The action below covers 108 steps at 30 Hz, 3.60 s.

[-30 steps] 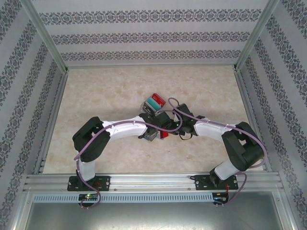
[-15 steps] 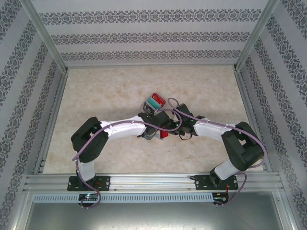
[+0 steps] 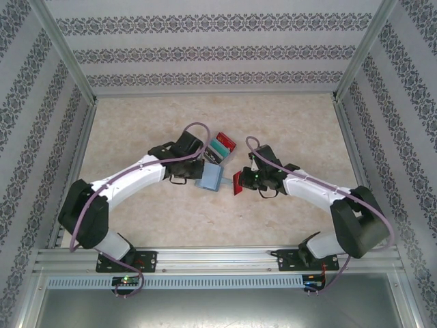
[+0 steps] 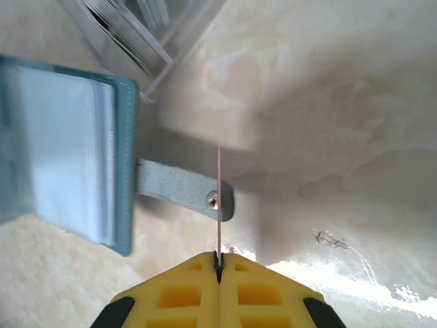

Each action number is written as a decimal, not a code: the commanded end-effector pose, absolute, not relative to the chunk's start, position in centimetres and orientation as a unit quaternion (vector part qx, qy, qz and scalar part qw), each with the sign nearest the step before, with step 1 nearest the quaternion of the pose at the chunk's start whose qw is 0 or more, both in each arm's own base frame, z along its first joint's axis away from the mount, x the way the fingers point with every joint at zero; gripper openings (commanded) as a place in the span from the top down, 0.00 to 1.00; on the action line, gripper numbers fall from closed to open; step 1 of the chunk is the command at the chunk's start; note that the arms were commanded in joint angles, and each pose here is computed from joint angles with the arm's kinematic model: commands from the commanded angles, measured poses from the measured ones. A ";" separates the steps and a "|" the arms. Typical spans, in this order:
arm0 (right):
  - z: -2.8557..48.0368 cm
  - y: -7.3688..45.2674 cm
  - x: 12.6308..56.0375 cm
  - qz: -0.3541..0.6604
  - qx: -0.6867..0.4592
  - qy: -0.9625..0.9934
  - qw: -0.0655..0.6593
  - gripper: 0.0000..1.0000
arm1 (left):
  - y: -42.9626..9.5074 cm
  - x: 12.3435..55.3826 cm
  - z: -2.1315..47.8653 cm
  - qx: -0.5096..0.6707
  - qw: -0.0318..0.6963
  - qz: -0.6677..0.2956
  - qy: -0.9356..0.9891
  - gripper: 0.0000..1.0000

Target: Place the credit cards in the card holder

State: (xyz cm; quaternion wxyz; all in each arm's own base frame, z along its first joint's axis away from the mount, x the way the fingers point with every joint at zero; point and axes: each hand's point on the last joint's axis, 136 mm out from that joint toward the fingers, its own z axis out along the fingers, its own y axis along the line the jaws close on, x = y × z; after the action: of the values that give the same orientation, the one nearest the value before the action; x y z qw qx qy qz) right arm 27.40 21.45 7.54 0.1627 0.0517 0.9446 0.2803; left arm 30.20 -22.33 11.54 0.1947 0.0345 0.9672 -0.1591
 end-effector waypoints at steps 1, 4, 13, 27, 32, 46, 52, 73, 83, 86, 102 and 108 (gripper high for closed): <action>10.4 21.2 28.4 0.284 0.049 0.938 0.193 1.00 | -24.5 28.9 10.9 -0.048 0.155 -0.253 0.954 1.00; 12.5 21.4 28.7 0.299 0.048 0.929 0.214 1.00 | -25.1 28.6 10.0 -0.082 0.150 -0.288 0.942 1.00; 15.2 24.5 28.4 0.342 0.027 0.914 0.217 1.00 | -26.5 27.5 8.4 -0.161 0.154 -0.351 0.909 1.00; 9.3 27.5 27.0 0.329 0.029 0.930 0.161 1.00 | -27.2 26.6 7.1 -0.185 0.160 -0.385 0.890 1.00; 5.8 26.7 26.7 0.305 0.030 0.942 0.140 1.00 | -25.2 25.7 5.6 -0.173 0.164 -0.328 0.914 0.98; 2.7 27.0 26.8 0.328 0.043 0.937 0.111 1.00 | -21.3 25.1 2.5 -0.096 0.168 -0.176 0.965 0.70; 2.4 27.3 26.8 0.356 0.047 0.928 0.104 1.00 | -20.9 24.9 1.4 -0.074 0.152 -0.144 0.975 0.65; 4.7 30.1 27.6 0.410 0.019 0.904 0.119 1.00 | -21.6 25.0 0.4 -0.033 0.136 -0.134 0.981 0.71; 1.4 29.6 27.0 0.379 0.041 0.919 0.098 1.00 | -21.5 24.8 0.2 -0.034 0.129 -0.126 0.983 0.72; 0.8 29.7 26.5 0.384 0.039 0.918 0.091 1.00 | -21.3 24.8 0.3 -0.035 0.132 -0.127 0.982 0.71; -1.0 29.1 26.0 0.337 0.040 0.937 0.079 1.00 | -18.7 27.0 4.1 -0.084 0.199 -0.143 0.966 0.46; -0.4 29.3 26.3 0.333 0.029 0.939 0.084 0.94 | -19.4 27.8 3.0 -0.086 0.184 -0.166 0.965 0.56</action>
State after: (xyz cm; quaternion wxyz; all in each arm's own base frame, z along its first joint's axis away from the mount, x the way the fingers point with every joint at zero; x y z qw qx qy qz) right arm 27.84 30.82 2.76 0.1133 0.0249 0.9117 0.3941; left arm 27.63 -18.74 3.61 0.1898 -0.0921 0.9656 -0.1519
